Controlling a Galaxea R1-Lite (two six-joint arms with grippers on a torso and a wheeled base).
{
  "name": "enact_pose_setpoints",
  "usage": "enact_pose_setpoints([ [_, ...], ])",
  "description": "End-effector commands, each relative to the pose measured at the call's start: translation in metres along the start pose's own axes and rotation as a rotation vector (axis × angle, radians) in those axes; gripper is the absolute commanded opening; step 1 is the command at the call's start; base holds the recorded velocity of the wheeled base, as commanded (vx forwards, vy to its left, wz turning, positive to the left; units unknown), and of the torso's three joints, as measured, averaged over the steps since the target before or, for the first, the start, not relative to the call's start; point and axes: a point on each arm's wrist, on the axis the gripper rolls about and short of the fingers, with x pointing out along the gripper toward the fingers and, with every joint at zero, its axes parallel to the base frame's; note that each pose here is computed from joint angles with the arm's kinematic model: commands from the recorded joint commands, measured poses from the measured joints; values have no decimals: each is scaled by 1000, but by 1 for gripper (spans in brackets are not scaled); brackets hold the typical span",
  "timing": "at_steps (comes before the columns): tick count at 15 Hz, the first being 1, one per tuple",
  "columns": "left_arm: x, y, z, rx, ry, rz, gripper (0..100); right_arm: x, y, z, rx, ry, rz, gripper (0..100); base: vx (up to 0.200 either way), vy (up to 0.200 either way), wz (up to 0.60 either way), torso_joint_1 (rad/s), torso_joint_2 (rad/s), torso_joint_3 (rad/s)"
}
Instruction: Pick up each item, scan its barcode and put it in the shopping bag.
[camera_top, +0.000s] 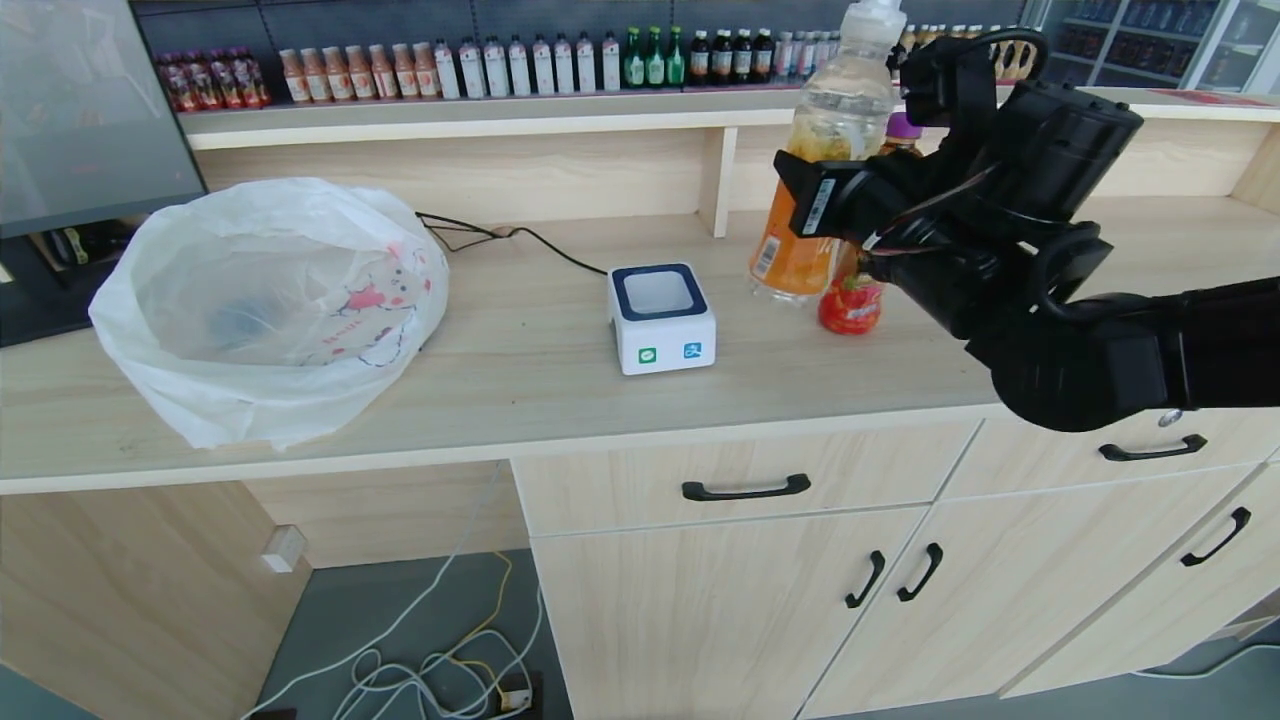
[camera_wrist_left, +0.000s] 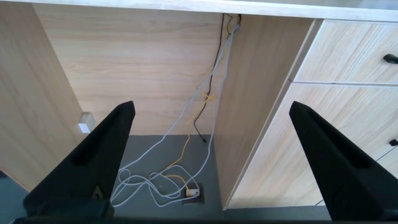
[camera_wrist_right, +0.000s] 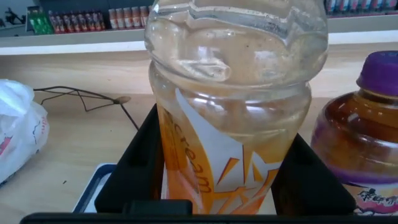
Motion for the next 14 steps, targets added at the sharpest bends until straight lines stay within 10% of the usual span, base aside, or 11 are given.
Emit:
enact_pose_setpoints([
  [1, 0, 0, 0, 0, 0, 1, 100, -49, -2, 31, 27, -11, 25, 0, 0, 0, 0, 0, 0, 0],
  [14, 0, 0, 0, 4, 0, -1, 100, -199, -20, 25, 139, 138, 75, 0, 0, 0, 0, 0, 0, 0],
])
